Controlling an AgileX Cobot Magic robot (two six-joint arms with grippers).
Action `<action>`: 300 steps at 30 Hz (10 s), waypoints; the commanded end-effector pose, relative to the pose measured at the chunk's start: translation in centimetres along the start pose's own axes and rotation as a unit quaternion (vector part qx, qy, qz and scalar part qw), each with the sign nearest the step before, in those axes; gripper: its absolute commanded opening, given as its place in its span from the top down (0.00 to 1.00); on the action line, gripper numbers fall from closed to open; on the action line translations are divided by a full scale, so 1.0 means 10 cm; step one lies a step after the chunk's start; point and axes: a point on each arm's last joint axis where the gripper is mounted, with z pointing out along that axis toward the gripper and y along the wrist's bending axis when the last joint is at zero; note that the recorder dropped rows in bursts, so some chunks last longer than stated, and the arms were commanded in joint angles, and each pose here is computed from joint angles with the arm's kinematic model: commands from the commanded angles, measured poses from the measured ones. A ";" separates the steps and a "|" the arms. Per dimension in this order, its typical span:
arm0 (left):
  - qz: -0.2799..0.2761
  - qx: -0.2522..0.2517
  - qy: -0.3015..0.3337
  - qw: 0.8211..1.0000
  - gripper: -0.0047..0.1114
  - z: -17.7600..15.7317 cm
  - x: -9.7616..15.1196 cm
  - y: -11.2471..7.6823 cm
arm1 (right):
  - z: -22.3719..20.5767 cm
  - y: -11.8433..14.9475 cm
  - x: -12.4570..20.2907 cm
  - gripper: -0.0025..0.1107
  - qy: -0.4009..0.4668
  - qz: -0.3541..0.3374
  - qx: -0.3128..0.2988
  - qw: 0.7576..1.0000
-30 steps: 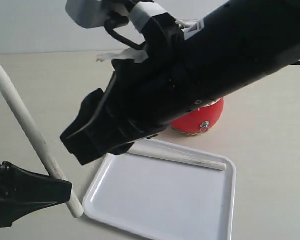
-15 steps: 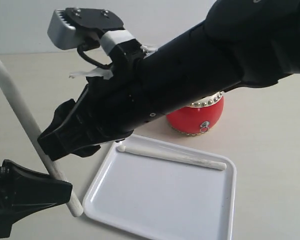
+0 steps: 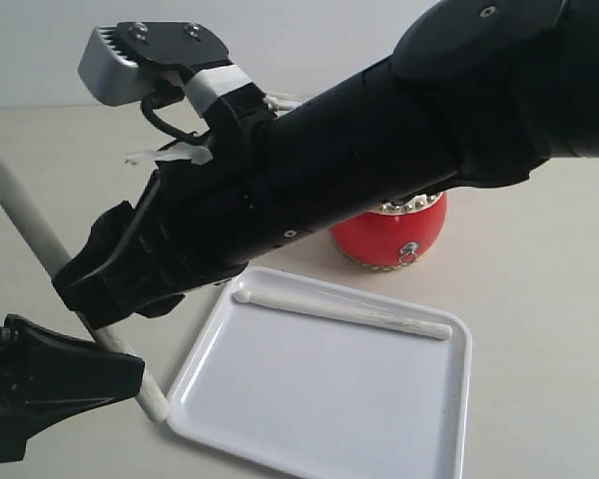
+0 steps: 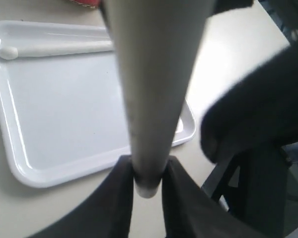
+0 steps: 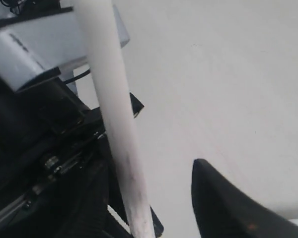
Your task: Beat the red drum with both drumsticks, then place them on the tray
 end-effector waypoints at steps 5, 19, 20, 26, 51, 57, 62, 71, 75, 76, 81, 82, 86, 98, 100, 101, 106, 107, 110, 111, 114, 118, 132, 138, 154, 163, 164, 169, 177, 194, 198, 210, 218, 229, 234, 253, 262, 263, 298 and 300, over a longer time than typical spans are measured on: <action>-0.216 0.039 -0.094 0.971 0.96 -0.01 -0.16 -0.03 | -0.53 0.10 -0.15 0.55 -0.026 -0.049 0.124 0.991; -0.164 0.065 -0.088 0.980 0.96 0.10 -0.06 -0.19 | -1.25 0.29 -0.03 0.55 -0.007 -0.003 0.186 0.983; -0.124 0.100 -0.078 0.984 0.96 0.09 -0.04 -0.26 | -1.08 0.26 -0.01 0.55 0.020 -0.029 0.143 0.989; -0.081 0.185 -0.037 0.979 0.96 0.05 0.03 -0.42 | -0.66 0.18 0.02 0.55 0.047 -0.050 0.033 0.997; -0.006 0.135 -0.011 0.991 0.96 0.08 0.10 -0.34 | -0.50 0.25 0.03 0.55 0.045 -0.023 -0.064 0.997; -0.005 0.135 -0.011 0.991 0.96 0.08 0.10 -0.34 | -0.39 0.22 0.04 0.55 0.047 -0.013 -0.087 0.995; 0.007 0.135 -0.012 0.991 0.96 0.08 0.10 -0.34 | -0.32 0.19 0.07 0.55 0.058 -0.002 -0.094 0.994; 0.014 0.135 -0.013 0.991 0.96 0.08 0.10 -0.34 | -0.30 0.22 0.07 0.55 0.053 -0.002 -0.126 0.991; 0.012 0.135 -0.014 0.991 0.96 0.08 0.10 -0.34 | -0.30 0.22 0.07 0.55 0.053 -0.002 -0.126 0.991; 0.010 0.136 -0.016 0.991 0.96 0.08 0.09 -0.34 | -0.30 0.22 0.07 0.55 0.053 -0.002 -0.126 0.991; 0.005 0.138 -0.020 0.990 0.96 0.08 0.08 -0.34 | -0.30 0.23 0.07 0.58 0.054 0.000 -0.131 0.990; 0.005 0.138 -0.020 0.990 0.96 0.08 0.08 -0.34 | -0.30 0.23 0.07 0.60 0.054 0.000 -0.132 0.990; 0.006 0.138 -0.020 0.990 0.96 0.08 0.08 -0.34 | -0.30 0.24 0.07 0.69 0.053 0.001 -0.133 0.990; 0.006 0.139 -0.019 0.990 0.96 0.08 0.09 -0.35 | -0.31 0.25 0.08 0.95 0.056 -0.019 -0.144 0.988; 0.006 0.139 -0.019 0.990 0.96 0.08 0.09 -0.35 | -0.31 0.25 0.08 0.98 0.055 -0.024 -0.143 0.988; 0.006 0.139 -0.020 0.990 0.96 0.08 0.08 -0.35 | -0.31 0.25 0.08 0.98 0.054 -0.024 -0.143 0.988; 0.006 0.141 -0.019 0.990 0.96 0.08 0.09 -0.35 | -0.31 0.25 0.07 0.98 0.050 -0.023 -0.145 0.988; 0.007 0.142 -0.019 0.990 0.95 0.08 0.09 -0.35 | -0.31 0.25 0.07 0.98 0.050 -0.027 -0.145 0.988; 0.009 0.143 -0.018 0.990 0.86 0.08 0.09 -0.35 | -0.31 0.26 0.07 0.98 0.049 -0.031 -0.145 0.988; 0.009 0.143 -0.018 0.990 0.80 0.08 0.09 -0.35 | -0.31 0.26 0.07 0.98 0.049 -0.031 -0.145 0.988; 0.008 0.142 -0.019 0.990 0.63 0.08 0.09 -0.35 | -0.31 0.26 0.07 0.98 0.048 -0.031 -0.144 0.988; 0.008 0.142 -0.019 0.990 0.51 0.08 0.09 -0.35 | -0.31 0.22 0.05 0.98 0.039 -0.030 -0.126 0.991; 0.042 0.128 -0.040 0.990 0.51 0.05 -0.09 -0.39 | -0.31 0.19 0.03 0.98 0.027 -0.025 -0.106 0.994; 0.052 0.124 -0.030 0.990 0.51 0.05 -0.07 -0.38 | -0.44 0.22 -0.06 0.98 -0.007 -0.027 -0.074 0.997; 0.070 0.069 -0.083 0.992 0.96 -0.22 -0.08 -0.37 | -1.03 -0.40 0.11 0.98 0.079 0.042 0.081 0.993; 0.079 -0.090 -0.255 0.960 0.96 -0.67 -0.19 -0.26 | -0.60 -0.66 0.55 0.98 0.305 0.055 0.113 0.944; 0.071 -0.104 -0.273 0.954 0.96 -0.72 -0.19 -0.25 | -0.51 -0.66 0.60 0.98 0.328 0.049 0.114 0.937; 0.091 -0.133 -0.286 0.945 0.96 -0.81 -0.14 -0.26 | -0.18 -0.74 0.77 0.98 0.429 -0.024 0.154 0.890; 0.072 -0.161 -0.257 0.950 0.96 -0.80 -0.07 -0.20 | 0.21 -0.79 0.72 0.98 0.449 -0.080 0.163 0.875; 0.088 -0.174 -0.248 0.949 0.96 -0.80 -0.06 -0.19 | 0.48 -0.93 0.86 0.98 0.464 -0.095 0.137 0.870; 0.088 -0.174 -0.248 0.949 0.96 -0.80 -0.06 -0.19 | 0.53 -0.94 0.92 0.98 0.471 -0.076 0.125 0.870; 0.088 -0.173 -0.247 0.949 0.96 -0.80 -0.06 -0.19 | 0.55 -0.94 0.99 0.93 0.492 -0.062 0.115 0.861; 0.088 -0.173 -0.247 0.949 0.96 -0.80 -0.06 -0.19 | 0.54 -0.94 0.99 0.73 0.490 -0.043 0.124 0.862; 0.099 -0.181 -0.240 0.949 0.96 -0.79 -0.05 -0.18 | 0.41 -0.83 0.84 0.69 0.467 -0.016 0.147 0.872; 0.099 -0.181 -0.240 0.949 0.96 -0.79 -0.05 -0.18 | 0.18 -0.65 0.58 0.78 0.404 -0.011 0.171 0.899; 0.121 -0.184 -0.327 0.919 0.96 -1.02 0.03 -0.35 | -1.60 0.20 1.09 0.98 -0.044 -0.011 0.323 0.945; 0.121 -0.184 -0.327 0.919 0.96 -1.02 0.03 -0.35 | -2.00 0.50 1.23 0.98 -0.167 0.031 0.278 0.945; 0.121 -0.184 -0.327 0.919 0.96 -1.02 0.03 -0.35 | -2.01 0.49 1.22 0.98 -0.170 0.018 0.285 0.943; 0.240 -0.295 -0.408 0.830 0.96 -1.30 0.25 -0.54 | -2.06 0.48 1.15 0.98 -0.197 -0.050 0.310 0.929; 0.242 -0.293 -0.409 0.830 0.96 -1.30 0.25 -0.54 | -2.06 0.48 1.15 0.98 -0.197 -0.050 0.310 0.929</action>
